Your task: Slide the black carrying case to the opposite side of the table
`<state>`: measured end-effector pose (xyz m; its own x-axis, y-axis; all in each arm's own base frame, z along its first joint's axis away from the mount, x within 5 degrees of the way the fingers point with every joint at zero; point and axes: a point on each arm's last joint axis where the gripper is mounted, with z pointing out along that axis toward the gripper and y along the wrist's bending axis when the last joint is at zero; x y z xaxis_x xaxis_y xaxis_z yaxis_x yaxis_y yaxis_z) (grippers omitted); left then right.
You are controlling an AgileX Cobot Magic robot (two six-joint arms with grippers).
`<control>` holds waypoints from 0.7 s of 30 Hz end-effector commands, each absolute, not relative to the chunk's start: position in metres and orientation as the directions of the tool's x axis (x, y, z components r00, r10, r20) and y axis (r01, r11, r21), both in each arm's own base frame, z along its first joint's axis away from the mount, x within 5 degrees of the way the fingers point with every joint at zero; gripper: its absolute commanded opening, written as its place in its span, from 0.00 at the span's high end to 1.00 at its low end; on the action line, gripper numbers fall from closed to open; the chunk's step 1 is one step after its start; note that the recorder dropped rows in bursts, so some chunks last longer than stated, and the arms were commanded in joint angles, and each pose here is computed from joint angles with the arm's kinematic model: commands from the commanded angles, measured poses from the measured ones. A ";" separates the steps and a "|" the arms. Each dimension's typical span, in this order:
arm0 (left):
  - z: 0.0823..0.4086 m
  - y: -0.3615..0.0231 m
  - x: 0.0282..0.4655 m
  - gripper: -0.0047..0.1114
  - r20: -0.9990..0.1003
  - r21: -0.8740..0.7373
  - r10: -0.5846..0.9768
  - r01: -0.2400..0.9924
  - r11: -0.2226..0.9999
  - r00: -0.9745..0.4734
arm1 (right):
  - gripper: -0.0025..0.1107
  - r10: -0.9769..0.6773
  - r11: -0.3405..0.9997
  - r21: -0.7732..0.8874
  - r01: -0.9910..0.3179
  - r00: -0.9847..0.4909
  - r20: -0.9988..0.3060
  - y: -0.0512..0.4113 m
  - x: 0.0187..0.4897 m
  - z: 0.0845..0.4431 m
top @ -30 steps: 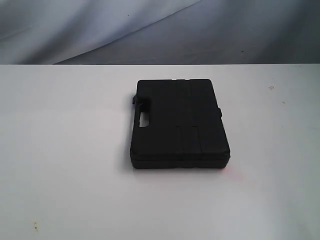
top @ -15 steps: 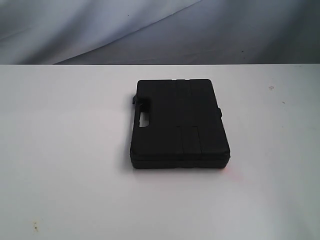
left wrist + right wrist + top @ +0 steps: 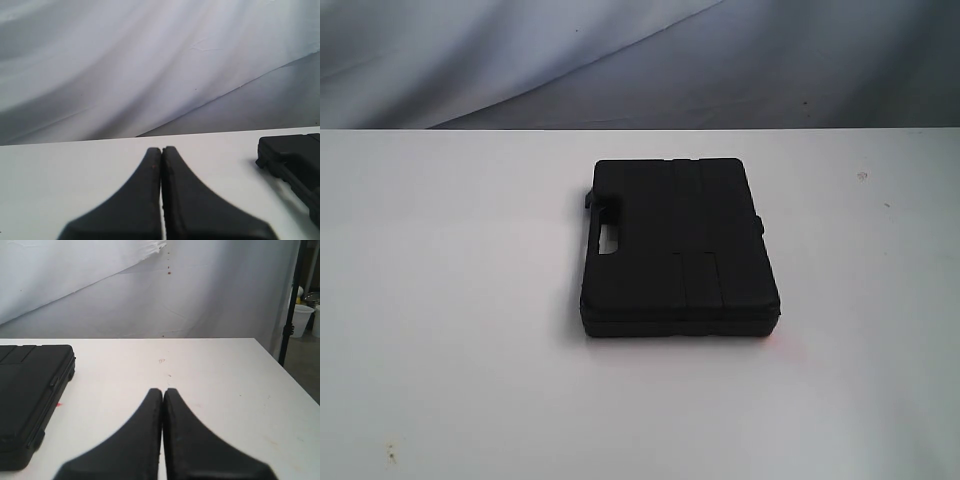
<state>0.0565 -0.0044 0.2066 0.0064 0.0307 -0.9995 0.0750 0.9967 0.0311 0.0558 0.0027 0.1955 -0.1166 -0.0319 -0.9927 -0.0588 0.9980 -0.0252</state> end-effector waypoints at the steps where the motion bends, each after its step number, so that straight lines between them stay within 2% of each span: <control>1: 0.206 -0.004 0.056 0.96 -1.000 0.029 0.029 0.073 0.997 0.013 | 0.98 -0.035 0.998 -0.029 -0.051 -0.124 -0.992 0.002 0.056 0.194; 8: 0.207 -0.004 0.056 0.96 -0.999 0.029 0.028 0.072 0.997 0.017 | 0.98 -0.035 0.998 -0.029 -0.051 -0.124 -0.992 0.002 0.056 0.194; 11: 0.211 -0.004 0.056 0.96 -0.998 0.027 0.023 0.068 0.997 0.062 | 0.98 -0.035 0.998 -0.029 -0.051 -0.124 -0.992 0.002 0.056 0.194; 19: 0.241 -0.002 0.049 0.96 -0.920 -0.008 -0.028 0.053 0.999 0.390 | 0.98 -0.035 0.998 -0.029 -0.051 -0.124 -0.992 0.002 0.056 0.194; 21: 0.245 -0.001 0.047 0.96 -0.900 -0.010 -0.031 0.050 0.999 0.435 | 0.98 -0.035 0.998 -0.029 -0.051 -0.124 -0.992 0.002 0.056 0.194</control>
